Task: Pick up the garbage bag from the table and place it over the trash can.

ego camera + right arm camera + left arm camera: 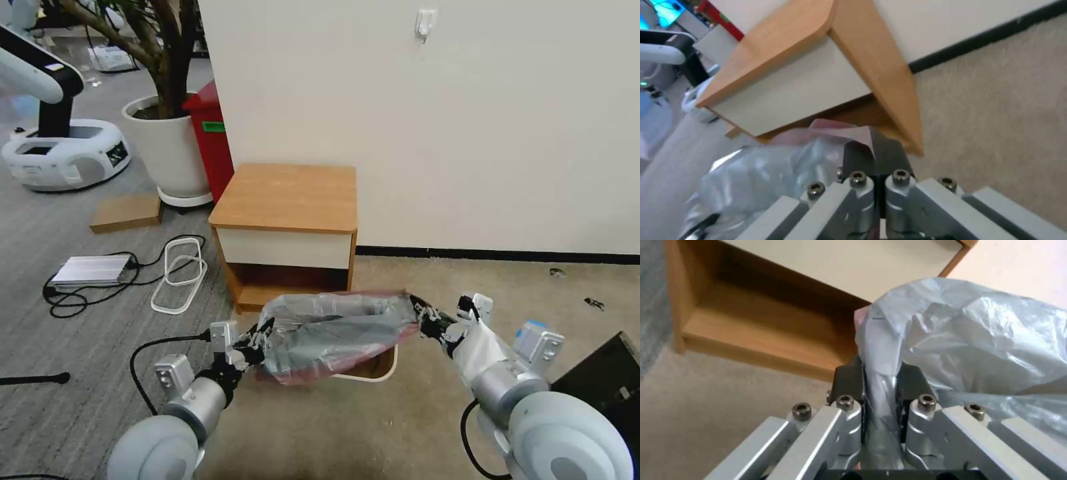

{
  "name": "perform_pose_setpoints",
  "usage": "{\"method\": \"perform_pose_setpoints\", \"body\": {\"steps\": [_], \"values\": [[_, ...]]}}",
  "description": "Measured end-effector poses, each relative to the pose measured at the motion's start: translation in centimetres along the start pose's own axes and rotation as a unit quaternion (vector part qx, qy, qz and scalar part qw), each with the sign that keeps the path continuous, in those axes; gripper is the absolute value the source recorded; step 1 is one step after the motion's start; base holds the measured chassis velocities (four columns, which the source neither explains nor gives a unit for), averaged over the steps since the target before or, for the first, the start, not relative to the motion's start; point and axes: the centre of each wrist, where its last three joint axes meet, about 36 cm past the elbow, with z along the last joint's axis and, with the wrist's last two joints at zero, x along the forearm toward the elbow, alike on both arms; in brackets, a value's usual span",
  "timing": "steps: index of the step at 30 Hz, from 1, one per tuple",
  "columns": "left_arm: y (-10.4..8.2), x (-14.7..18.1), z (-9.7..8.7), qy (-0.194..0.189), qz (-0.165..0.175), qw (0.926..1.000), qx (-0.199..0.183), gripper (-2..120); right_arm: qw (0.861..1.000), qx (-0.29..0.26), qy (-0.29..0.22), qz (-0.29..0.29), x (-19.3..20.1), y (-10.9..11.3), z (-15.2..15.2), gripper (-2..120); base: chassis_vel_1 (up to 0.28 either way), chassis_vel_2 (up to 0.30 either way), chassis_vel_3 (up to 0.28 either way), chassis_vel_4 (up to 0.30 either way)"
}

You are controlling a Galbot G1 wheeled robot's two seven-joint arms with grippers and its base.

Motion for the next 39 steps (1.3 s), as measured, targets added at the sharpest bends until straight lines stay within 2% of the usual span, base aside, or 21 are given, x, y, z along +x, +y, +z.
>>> {"method": "perform_pose_setpoints", "body": {"steps": [4, 7, 8, 13, 14, 16, 17, 18, 19, 20, 22, 25, 27, 30, 36, 39], "values": [[0.2, -0.2, -0.3, 0.009, 0.005, 0.9996, 0.027, 9, 1.000, -0.015, -0.004, -0.017, 0.2, 0.1, -0.3, 5, 0.000, 0.000, 0.000, 0.000], [0.3, -0.4, -0.4, 0.009, 0.002, 0.9994, 0.033, 9, 0.999, -0.030, -0.016, -0.030, 0.6, 0.3, -0.2, 22, 0.000, 0.000, 0.000, 0.000], [0.3, -0.4, -0.4, 0.009, 0.002, 0.9994, 0.033, 9, 0.999, -0.030, -0.016, -0.030, 0.6, 0.3, -0.2, 22, 0.000, 0.000, 0.000, 0.000], [0.4, -0.6, -0.6, 0.001, -0.020, 0.9992, 0.035, 9, 0.997, -0.068, -0.023, -0.015, 0.9, 0.0, 0.8, 40, 0.000, 0.000, 0.000, 0.000], [0.4, -0.6, -0.6, 0.001, -0.020, 0.9992, 0.035, 9, 0.997, -0.068, -0.023, -0.015, 0.9, 0.0, 0.8, 40, 0.000, 0.000, 0.000, 0.000], [0.3, -0.6, -0.6, -0.006, -0.030, 0.9988, 0.038, 9, 0.995, -0.090, -0.042, -0.008, 0.9, 0.2, 1.4, 50, 0.000, 0.000, 0.000, 0.000], [0.3, -0.6, -0.6, -0.006, -0.030, 0.9988, 0.038, 9, 0.995, -0.090, -0.042, -0.008, 0.9, 0.2, 1.4, 50, 0.000, 0.000, 0.000, 0.000], [0.2, -0.6, -0.6, -0.009, -0.033, 0.9986, 0.040, 9, 0.993, -0.108, -0.053, -0.006, 0.9, 0.5, 1.8, 57, 0.000, 0.000, 0.000, 0.000], [0.2, -0.6, -0.6, -0.010, -0.034, 0.9986, 0.040, 9, 0.991, -0.117, -0.057, -0.006, 0.8, 0.6, 1.9, 58, 0.000, 0.000, 0.000, 0.000], [0.1, -0.5, -0.7, -0.013, -0.034, 0.9985, 0.041, 9, 0.988, -0.138, -0.072, -0.008, 0.8, 0.9, 2.5, 67, 0.000, 0.000, 0.000, 0.000], [0.0, -0.4, -0.8, -0.015, -0.036, 0.9984, 0.041, 9, 0.986, -0.148, -0.080, -0.010, 0.9, 1.2, 2.9, 70, 0.000, 0.000, 0.000, 0.000], [-0.1, -0.2, -1.0, -0.022, -0.038, 0.9980, 0.045, 9, 0.981, -0.173, -0.088, -0.022, 0.8, 2.0, 3.6, 87, 0.000, 0.000, 0.000, 0.000], [-0.1, -0.2, -1.0, -0.024, -0.039, 0.9979, 0.046, 9, 0.980, -0.176, -0.089, -0.025, 0.7, 2.2, 3.7, 88, 0.000, 0.000, 0.000, 0.000], [-0.2, 0.0, -1.1, -0.027, -0.043, 0.9975, 0.048, 9, 0.978, -0.177, -0.100, -0.039, 0.7, 2.5, 3.9, 99, 0.000, 0.000, 0.000, 0.000], [-0.2, 0.0, -1.1, -0.030, -0.051, 0.9969, 0.052, 9, 0.977, -0.172, -0.108, -0.058, 0.5, 3.4, 4.3, 100, 0.000, 0.000, 0.000, 0.000], [-0.2, 0.0, -1.2, -0.032, -0.052, 0.9967, 0.053, 9, 0.980, -0.153, -0.117, -0.057, -0.4, 3.8, 5.3, 99, 0.000, 0.000, 0.000, 0.000]]}}
